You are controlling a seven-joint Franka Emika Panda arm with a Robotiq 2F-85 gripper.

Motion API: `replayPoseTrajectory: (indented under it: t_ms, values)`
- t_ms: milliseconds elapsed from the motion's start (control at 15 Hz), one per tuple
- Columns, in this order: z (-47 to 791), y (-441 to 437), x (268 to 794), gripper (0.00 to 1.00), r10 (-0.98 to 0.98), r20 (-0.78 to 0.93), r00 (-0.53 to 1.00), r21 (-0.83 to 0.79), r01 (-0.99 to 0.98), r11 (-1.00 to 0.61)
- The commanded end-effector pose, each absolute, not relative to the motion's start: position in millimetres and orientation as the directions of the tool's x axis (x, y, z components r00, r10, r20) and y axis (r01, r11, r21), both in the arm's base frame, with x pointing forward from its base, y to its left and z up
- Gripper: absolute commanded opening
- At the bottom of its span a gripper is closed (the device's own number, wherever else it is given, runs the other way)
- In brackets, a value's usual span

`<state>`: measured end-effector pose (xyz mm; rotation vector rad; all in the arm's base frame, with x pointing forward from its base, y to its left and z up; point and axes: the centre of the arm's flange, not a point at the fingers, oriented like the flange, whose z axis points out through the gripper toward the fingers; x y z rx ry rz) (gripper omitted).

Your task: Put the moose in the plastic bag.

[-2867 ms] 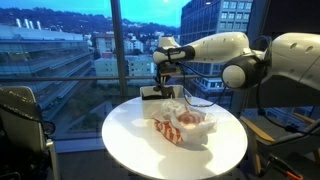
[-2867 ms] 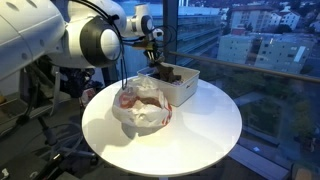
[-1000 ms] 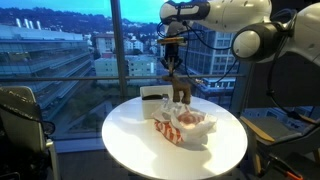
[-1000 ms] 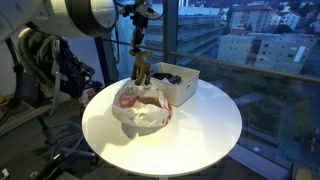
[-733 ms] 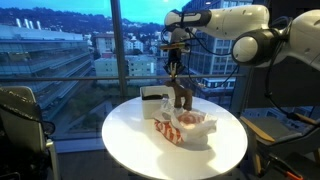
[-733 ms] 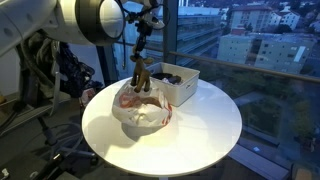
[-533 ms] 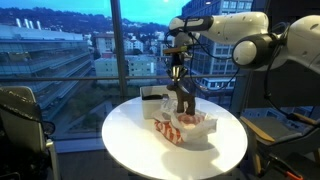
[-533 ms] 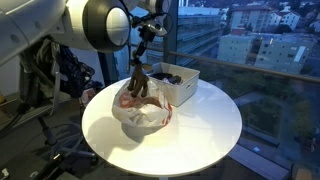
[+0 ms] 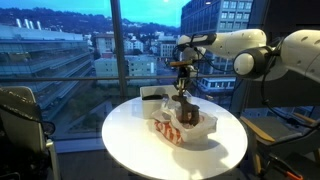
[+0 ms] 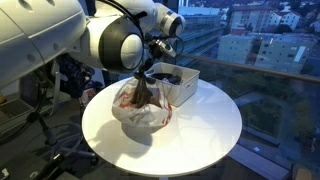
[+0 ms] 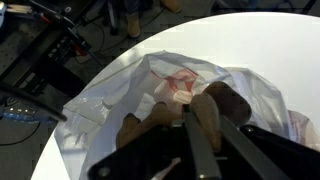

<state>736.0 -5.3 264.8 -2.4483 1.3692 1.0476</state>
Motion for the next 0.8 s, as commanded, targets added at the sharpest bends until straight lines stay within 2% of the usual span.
replayPoseTrajectory:
  t_ms: [0, 200, 267, 333, 400, 600, 733]
  values:
    - [228.5, -12.1, 664.2, 0.02, -0.628, -0.718, 0.301, 0.151, -0.813, -0.562]
    - [197.3, -24.3, 657.6, 0.02, -0.592, -0.756, 0.279, 0.148, -0.808, -0.570]
    - [188.3, -28.4, 654.9, 0.33, -0.582, -0.768, 0.267, 0.149, -0.809, -0.568]
    - [179.8, -32.2, 651.9, 0.33, -0.567, -0.785, 0.250, 0.161, -0.802, -0.575]
    - [172.1, -35.8, 648.7, 0.38, -0.561, -0.795, 0.232, 0.166, -0.805, -0.569]
    - [160.3, -45.7, 640.8, 0.63, -0.590, -0.769, 0.244, 0.181, -0.802, -0.569]
    - [167.7, -50.2, 641.3, 0.77, -0.631, -0.703, 0.328, 0.173, -0.782, -0.599]
